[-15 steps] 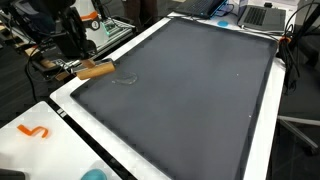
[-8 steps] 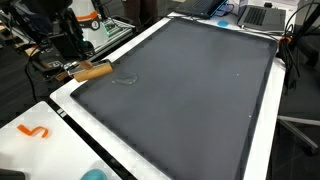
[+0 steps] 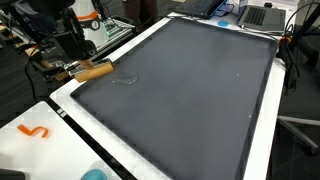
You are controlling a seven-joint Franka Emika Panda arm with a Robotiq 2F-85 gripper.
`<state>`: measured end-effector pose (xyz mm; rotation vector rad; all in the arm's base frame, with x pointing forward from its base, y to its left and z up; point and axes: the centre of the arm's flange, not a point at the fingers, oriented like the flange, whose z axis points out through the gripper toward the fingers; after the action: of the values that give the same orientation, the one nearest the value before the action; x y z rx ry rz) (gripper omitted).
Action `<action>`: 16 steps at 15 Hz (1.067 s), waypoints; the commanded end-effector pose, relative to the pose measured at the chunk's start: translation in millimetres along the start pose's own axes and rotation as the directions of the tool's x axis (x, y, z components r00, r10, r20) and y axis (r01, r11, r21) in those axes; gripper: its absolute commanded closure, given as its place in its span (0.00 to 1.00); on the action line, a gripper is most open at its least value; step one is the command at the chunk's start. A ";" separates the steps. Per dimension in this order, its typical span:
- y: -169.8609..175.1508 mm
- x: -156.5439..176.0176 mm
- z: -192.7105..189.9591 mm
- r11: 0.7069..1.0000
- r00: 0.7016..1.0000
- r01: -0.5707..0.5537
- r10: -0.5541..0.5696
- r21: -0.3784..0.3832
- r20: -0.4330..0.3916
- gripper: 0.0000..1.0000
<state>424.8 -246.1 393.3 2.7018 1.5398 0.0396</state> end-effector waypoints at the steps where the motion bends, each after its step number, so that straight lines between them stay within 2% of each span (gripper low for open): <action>1: -11.9 2.1 -5.2 0.999 0.999 0.046 -0.046 -0.002 -0.012 0.75; 16: -54.0 27.6 -7.2 0.988 0.988 0.157 -0.157 -0.005 -0.010 0.75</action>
<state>410.5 -207.7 392.1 2.6158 1.7031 0.0480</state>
